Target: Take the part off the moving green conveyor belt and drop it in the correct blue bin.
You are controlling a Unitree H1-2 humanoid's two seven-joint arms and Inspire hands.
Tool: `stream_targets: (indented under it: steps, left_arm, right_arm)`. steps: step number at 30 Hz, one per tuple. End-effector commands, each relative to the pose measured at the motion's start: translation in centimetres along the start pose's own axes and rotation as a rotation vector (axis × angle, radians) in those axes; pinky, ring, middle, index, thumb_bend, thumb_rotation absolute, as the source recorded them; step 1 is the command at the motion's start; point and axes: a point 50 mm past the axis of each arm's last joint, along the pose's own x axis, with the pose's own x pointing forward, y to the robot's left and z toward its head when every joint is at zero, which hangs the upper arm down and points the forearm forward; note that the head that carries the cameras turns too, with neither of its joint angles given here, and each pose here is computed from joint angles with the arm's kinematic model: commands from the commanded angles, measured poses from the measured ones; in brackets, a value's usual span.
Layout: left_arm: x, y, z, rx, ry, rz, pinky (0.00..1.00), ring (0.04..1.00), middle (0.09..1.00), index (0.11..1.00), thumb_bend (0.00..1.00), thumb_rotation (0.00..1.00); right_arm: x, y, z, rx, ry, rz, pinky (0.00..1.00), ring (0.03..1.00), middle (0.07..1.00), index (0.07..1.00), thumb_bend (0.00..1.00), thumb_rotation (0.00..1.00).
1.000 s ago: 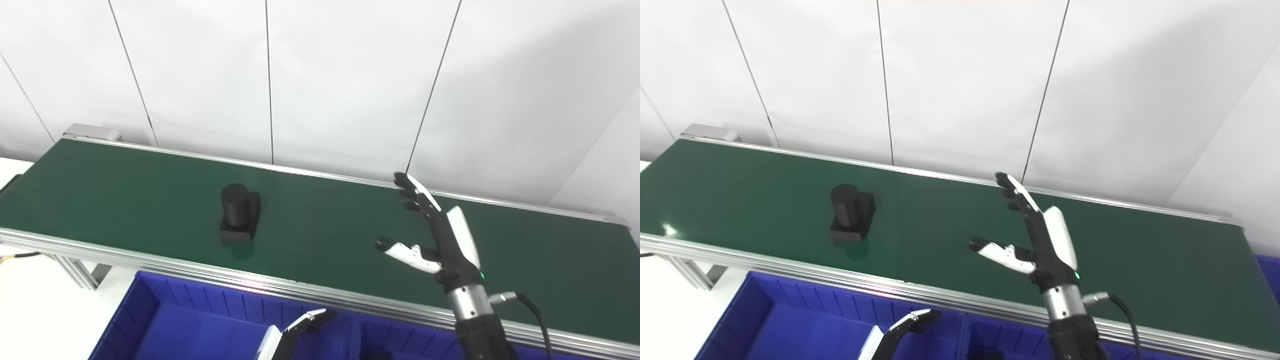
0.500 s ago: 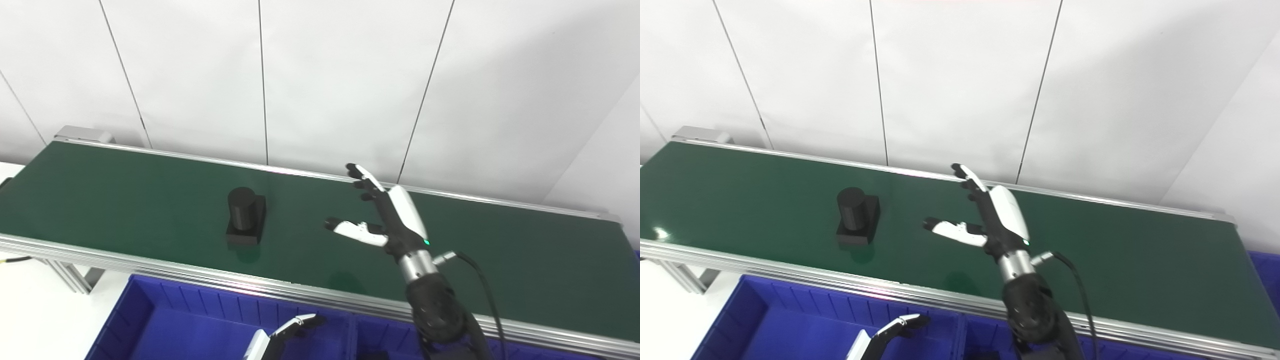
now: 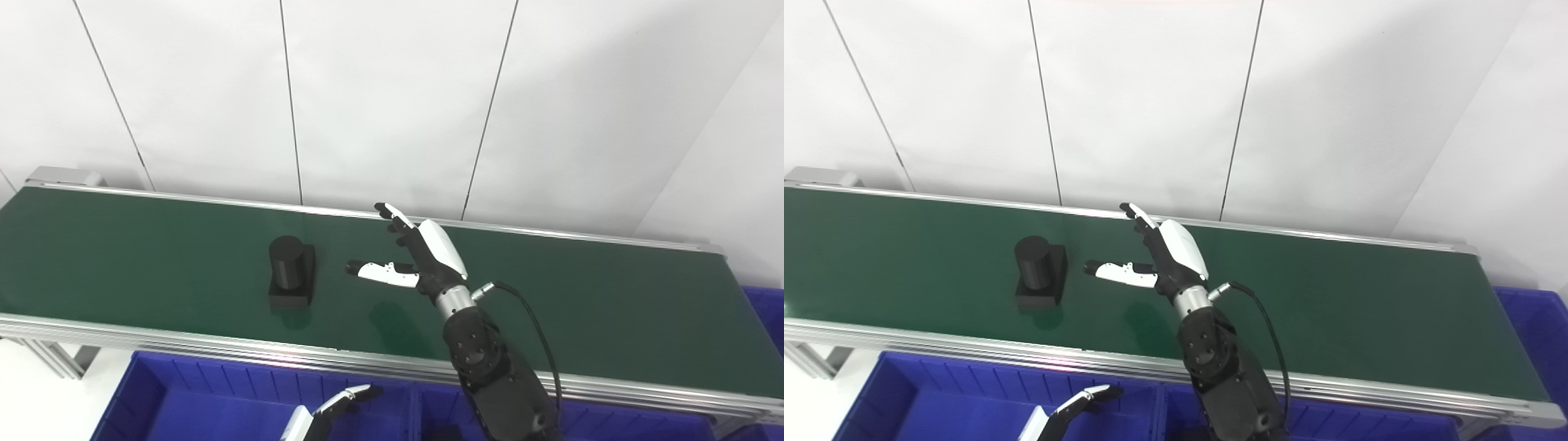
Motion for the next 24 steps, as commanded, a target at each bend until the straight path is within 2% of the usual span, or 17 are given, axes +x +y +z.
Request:
stream_targets:
  steps: [1, 8, 11, 16, 24]
  left_arm:
    - [1.0, 0.5, 0.7, -0.021, -0.057, 0.034, 0.71, 0.778, 0.787, 0.762, 0.61, 0.73]
    - [0.6, 0.5, 1.0, -0.075, -0.022, 0.044, 0.73, 0.787, 0.796, 0.765, 0.53, 0.78]
    - [0.4, 0.3, 1.2, -0.111, -0.002, 0.051, 0.73, 0.789, 0.799, 0.769, 0.54, 0.84]
    - [0.1, 0.0, 1.5, -0.191, 0.044, 0.054, 0.74, 0.788, 0.795, 0.758, 0.65, 0.91]
    - [-0.7, -0.2, 1.7, -0.246, 0.076, 0.025, 0.70, 0.762, 0.774, 0.732, 0.73, 0.92]
  right_arm:
    - [2.0, -0.9, 3.4, -0.001, -0.088, -0.042, 0.78, 0.860, 0.906, 0.929, 0.90, 0.69]
    - [3.4, -0.1, 3.3, -0.026, -0.063, -0.008, 0.76, 0.853, 0.907, 0.932, 0.92, 0.68]
    - [3.9, 0.2, 3.2, -0.029, -0.051, 0.013, 0.76, 0.854, 0.910, 0.935, 0.93, 0.67]
    - [4.5, 0.8, 3.5, -0.040, -0.058, 0.034, 0.78, 0.871, 0.918, 0.944, 0.95, 0.65]
    - [5.2, 2.0, 4.2, -0.065, -0.050, 0.068, 0.81, 0.890, 0.938, 0.965, 0.98, 0.62]
